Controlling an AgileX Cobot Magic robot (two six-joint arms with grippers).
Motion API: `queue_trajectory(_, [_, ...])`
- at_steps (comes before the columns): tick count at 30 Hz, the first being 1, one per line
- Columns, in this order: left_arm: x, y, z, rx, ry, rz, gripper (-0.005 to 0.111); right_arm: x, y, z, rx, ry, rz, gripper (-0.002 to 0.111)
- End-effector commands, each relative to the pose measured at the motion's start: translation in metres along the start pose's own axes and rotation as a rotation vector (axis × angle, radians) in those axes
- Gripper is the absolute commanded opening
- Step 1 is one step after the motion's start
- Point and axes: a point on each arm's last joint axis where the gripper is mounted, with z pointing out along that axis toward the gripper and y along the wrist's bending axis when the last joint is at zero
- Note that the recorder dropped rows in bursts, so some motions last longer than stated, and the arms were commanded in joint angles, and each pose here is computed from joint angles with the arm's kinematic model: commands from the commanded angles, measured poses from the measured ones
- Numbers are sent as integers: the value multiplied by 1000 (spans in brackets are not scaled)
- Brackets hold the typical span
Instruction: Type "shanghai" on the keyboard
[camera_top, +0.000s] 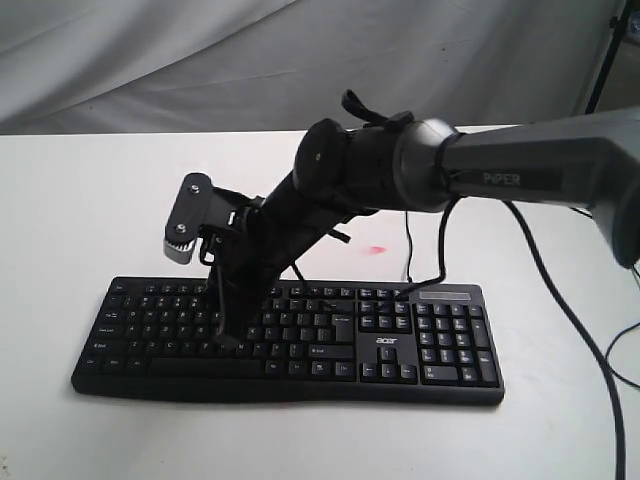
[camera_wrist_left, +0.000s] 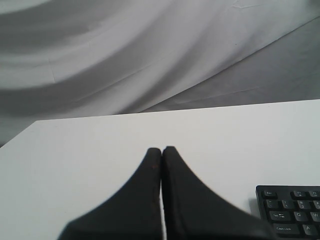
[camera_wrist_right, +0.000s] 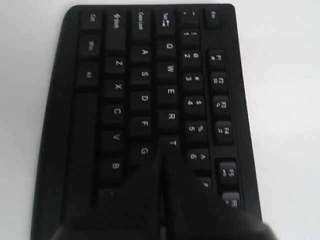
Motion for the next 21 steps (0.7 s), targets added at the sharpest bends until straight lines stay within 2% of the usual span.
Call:
queue_trajectory(1, [1, 0, 1, 4, 3, -3, 1, 23, -6, -6, 15, 18, 34, 0])
queue_trajectory(21, [1, 0, 1, 4, 3, -3, 1, 40, -6, 9, -8, 41, -16, 0])
